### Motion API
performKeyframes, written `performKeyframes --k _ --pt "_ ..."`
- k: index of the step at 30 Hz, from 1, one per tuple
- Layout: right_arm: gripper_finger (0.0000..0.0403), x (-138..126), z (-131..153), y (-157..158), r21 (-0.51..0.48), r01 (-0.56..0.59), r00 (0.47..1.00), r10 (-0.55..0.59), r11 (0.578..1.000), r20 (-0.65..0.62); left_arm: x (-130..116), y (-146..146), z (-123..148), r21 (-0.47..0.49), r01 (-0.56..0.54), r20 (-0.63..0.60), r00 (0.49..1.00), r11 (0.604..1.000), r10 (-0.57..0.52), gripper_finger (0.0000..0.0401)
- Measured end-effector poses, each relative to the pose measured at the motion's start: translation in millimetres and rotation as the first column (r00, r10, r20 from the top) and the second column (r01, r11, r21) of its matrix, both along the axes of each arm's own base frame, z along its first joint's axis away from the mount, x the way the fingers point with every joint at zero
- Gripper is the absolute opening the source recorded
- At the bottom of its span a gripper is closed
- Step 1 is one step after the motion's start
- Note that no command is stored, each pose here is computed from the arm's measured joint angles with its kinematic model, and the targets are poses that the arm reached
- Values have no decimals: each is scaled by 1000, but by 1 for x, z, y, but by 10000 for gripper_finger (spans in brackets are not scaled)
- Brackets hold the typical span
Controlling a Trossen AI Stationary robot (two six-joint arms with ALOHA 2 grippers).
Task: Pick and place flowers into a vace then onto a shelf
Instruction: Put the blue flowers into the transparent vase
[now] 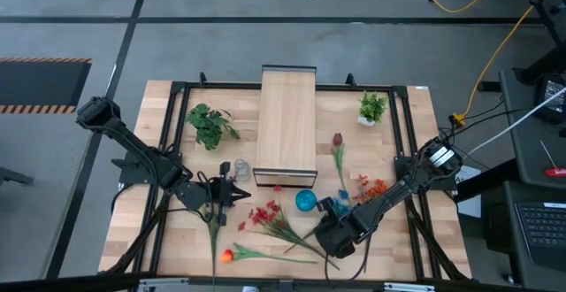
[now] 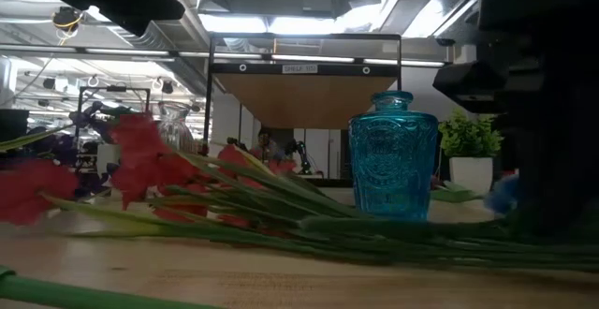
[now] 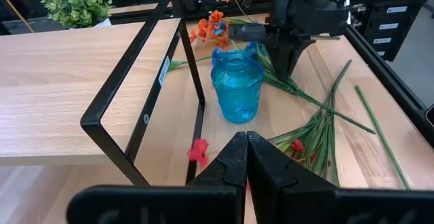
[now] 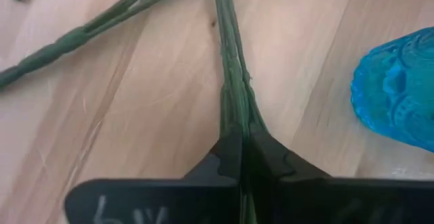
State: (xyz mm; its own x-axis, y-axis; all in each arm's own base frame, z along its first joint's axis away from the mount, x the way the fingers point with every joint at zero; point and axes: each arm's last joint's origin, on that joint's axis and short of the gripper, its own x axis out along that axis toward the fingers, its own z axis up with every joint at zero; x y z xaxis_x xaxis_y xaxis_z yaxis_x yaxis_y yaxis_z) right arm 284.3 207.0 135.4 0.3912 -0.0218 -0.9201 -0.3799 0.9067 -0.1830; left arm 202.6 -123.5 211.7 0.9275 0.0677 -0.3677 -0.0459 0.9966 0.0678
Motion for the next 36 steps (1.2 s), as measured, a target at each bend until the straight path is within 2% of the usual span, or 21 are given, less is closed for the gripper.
performKeyframes --k 6,16,28,36 --pt "4 3 16 2 -34 22 998 -24 999 -56 0 0 0 0 0 0 1000 1000 0 3" --pt "2 3 49 2 -159 39 990 -60 987 -124 0 0 0 0 0 0 1000 1000 0 3" --pt "0 10 97 14 -143 30 995 -44 989 -93 0 0 0 0 0 0 1000 1000 0 3" --pt "0 9 135 13 -261 34 999 -43 965 -29 0 0 0 0 0 0 1000 1000 0 3"
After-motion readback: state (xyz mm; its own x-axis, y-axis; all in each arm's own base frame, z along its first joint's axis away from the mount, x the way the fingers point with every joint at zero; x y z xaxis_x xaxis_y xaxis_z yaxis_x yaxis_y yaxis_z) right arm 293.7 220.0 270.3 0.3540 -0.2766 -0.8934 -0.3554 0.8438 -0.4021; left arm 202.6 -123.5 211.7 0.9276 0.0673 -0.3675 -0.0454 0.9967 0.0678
